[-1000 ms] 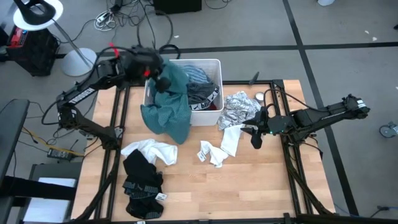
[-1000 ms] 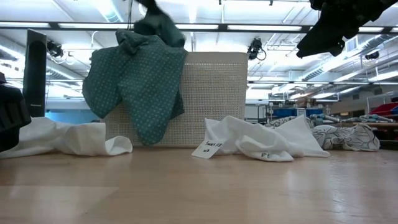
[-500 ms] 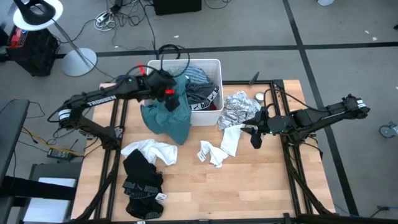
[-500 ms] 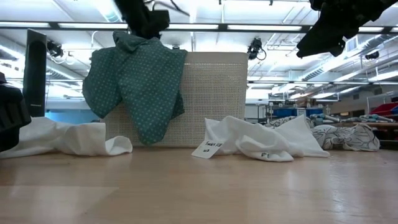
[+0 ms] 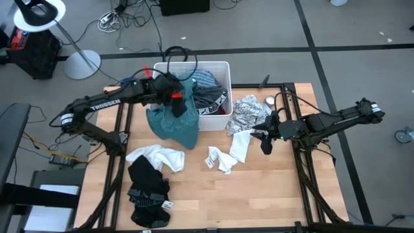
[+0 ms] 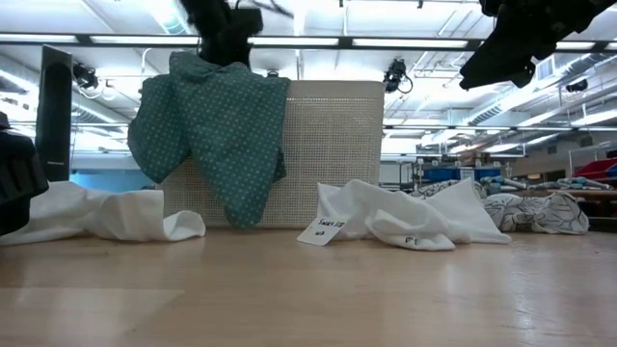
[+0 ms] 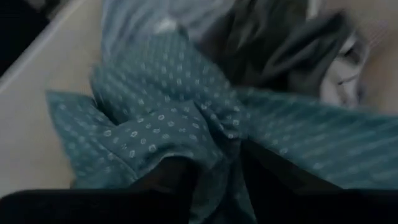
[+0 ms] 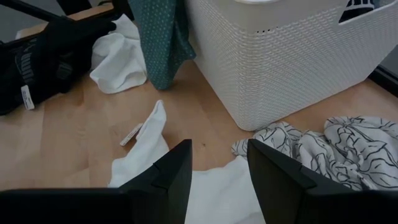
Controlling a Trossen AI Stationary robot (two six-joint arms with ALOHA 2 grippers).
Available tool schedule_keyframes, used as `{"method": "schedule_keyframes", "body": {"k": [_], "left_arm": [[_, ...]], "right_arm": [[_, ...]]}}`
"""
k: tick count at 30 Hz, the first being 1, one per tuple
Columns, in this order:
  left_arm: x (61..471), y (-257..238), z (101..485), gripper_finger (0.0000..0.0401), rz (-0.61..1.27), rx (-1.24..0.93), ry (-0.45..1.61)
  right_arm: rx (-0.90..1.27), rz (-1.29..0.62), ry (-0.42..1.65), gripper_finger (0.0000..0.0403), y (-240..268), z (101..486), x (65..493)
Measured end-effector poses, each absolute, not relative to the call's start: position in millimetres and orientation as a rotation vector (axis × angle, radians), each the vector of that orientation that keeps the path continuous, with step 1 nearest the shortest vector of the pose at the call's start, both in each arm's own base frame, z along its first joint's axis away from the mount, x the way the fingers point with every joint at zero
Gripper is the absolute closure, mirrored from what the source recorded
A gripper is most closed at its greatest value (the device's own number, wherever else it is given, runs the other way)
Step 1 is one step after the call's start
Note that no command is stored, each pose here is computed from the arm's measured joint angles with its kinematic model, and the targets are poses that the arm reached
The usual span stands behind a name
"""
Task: Sort clothes
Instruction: Put the green patterned long sleeve shirt into the white laundry bin
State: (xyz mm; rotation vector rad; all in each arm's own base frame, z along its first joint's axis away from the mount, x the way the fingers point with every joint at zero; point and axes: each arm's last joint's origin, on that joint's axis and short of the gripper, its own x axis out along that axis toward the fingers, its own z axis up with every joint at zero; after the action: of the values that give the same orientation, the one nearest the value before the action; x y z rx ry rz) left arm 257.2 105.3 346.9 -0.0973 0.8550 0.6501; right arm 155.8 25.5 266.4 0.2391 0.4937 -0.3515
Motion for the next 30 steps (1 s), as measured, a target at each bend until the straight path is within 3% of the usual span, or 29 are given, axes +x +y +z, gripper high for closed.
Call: {"method": "schedule_keyframes", "body": {"k": [10, 17, 30], "left_arm": [[252.0, 83.2, 390.8, 0.0268, 0.597, -0.094, 0.822], [238.3, 79.5, 384.8, 0.0268, 0.657, -0.173, 0.959], [244.6, 35.1, 381.8, 0.0268, 0.491, -0.189, 1.002]], "right_arm": [[0.229, -0.349, 0.496, 0.0247, 25.5, 266.3, 155.8], [0.229, -0.348, 0.496, 0.0247, 25.5, 266.3, 155.8], [0.231, -0.348, 0.496, 0.0247, 25.6, 266.3, 155.8]]}}
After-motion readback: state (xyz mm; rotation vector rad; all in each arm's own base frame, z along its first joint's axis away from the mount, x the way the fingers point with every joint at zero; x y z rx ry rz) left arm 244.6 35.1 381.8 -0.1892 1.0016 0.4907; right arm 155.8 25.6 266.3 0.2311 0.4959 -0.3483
